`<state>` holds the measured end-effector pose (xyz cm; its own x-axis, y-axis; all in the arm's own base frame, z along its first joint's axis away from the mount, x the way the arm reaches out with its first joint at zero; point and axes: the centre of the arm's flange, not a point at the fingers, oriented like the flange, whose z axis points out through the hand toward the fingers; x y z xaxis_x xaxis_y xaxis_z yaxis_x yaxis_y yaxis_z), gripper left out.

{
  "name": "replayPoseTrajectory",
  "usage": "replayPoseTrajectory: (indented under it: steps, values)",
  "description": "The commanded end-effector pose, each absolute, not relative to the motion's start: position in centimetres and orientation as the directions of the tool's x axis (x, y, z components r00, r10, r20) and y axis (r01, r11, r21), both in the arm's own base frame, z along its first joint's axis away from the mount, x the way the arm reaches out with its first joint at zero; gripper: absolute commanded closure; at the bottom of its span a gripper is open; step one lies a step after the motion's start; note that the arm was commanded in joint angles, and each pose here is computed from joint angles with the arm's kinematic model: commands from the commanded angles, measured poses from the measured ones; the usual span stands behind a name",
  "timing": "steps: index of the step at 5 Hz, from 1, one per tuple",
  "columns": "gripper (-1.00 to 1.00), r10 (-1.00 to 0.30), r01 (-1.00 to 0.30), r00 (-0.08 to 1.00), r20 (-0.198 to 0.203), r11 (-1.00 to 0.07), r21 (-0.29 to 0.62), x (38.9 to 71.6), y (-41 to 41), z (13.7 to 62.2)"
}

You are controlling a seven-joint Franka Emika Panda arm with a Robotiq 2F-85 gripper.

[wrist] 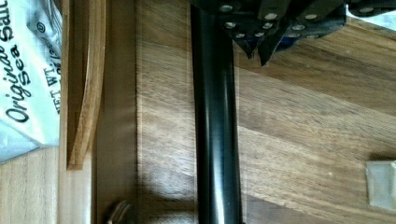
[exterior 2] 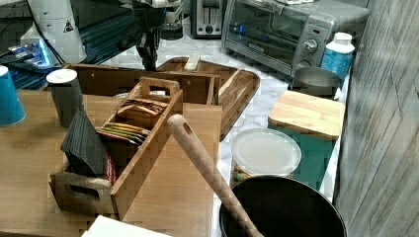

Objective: Close the drawer.

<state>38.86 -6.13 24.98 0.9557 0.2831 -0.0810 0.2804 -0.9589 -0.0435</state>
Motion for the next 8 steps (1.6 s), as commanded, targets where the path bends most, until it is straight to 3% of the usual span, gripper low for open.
replayPoseTrajectory:
  steps: [1, 2, 3, 4, 5, 6, 7, 8]
  values:
    - [1.0, 0.321, 0.32, 0.947, -0.003, -0.944, 0.082, 44.1, -14.8, 27.0]
    - [1.0, 0.333, 0.337, 0.941, -0.054, -0.933, 0.123, 45.0, -18.3, 30.2]
    - [1.0, 0.37, 0.372, 0.928, -0.034, -0.923, 0.101, 45.9, -23.5, 32.2]
    - [1.0, 0.414, 0.411, 0.91, 0.036, -0.909, 0.061, 46.8, -28.7, 30.5]
    - [1.0, 0.414, 0.408, 0.909, 0.054, -0.908, 0.094, 47.7, -32.0, 30.9]
    - [1.0, 0.359, 0.352, 0.933, 0.024, -0.926, 0.138, 47.6, -34.2, 34.0]
    - [1.0, 0.322, 0.301, 0.945, 0.058, -0.927, 0.224, 47.1, -35.5, 35.1]
    - [1.0, 0.236, 0.223, 0.971, 0.038, -0.951, 0.216, 47.5, -35.8, 36.1]
